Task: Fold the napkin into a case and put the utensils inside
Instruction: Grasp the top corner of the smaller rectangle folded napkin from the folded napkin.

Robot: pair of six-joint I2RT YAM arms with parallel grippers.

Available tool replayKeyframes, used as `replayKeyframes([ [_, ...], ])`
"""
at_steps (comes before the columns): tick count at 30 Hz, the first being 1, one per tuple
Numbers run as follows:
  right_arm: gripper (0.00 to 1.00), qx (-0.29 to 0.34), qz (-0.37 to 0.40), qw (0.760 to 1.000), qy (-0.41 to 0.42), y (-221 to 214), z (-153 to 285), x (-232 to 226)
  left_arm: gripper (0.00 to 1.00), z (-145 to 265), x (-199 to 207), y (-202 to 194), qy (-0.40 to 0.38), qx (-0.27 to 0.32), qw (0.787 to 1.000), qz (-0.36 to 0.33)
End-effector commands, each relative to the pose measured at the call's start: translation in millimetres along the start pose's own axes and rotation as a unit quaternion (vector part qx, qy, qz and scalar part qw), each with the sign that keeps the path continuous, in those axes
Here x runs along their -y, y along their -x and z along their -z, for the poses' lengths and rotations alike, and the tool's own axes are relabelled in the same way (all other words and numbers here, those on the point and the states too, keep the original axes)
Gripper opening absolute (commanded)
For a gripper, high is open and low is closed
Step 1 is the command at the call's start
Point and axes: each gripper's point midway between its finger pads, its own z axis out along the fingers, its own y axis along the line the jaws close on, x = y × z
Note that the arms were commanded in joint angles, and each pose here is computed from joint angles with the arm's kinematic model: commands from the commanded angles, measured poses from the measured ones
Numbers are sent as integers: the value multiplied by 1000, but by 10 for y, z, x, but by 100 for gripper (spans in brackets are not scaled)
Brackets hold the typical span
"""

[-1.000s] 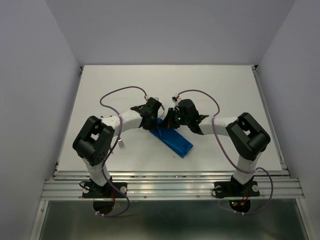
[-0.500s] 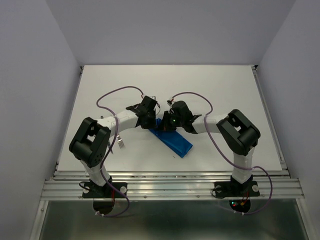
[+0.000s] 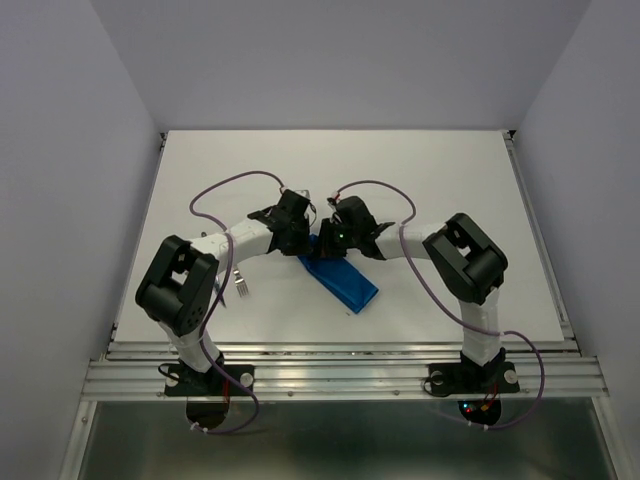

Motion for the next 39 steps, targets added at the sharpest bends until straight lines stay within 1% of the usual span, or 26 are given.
replayKeyframes([
  [1,1,-11,0,998,-55,-108,-130,257,0,153,187,82,-45,18,999,-4],
  [6,1,-4,3,999,-54,-83,-96,241,0,125,149,56,-38,15,999,-4],
  [11,2,34,20,999,-32,38,111,79,0,106,84,41,-31,13,999,3],
  [12,4,43,24,998,-26,64,197,23,0,102,68,36,-30,13,999,4],
  [15,6,64,32,997,-17,123,349,-68,0,111,77,71,-32,16,999,4],
  [21,11,79,41,996,-6,179,480,-171,0,95,92,65,-37,11,999,3],
  [25,18,79,42,996,-2,185,499,-200,0,86,92,41,-38,8,999,4],
  [29,27,77,46,996,6,192,510,-245,0,79,104,38,-42,7,999,3],
  [31,30,77,48,996,10,194,523,-266,0,70,104,37,-41,5,999,3],
  [35,39,82,54,995,19,230,572,-338,0,71,111,39,-42,5,999,2],
  [39,40,92,55,994,19,279,615,-372,0,77,106,43,-42,5,999,3],
])
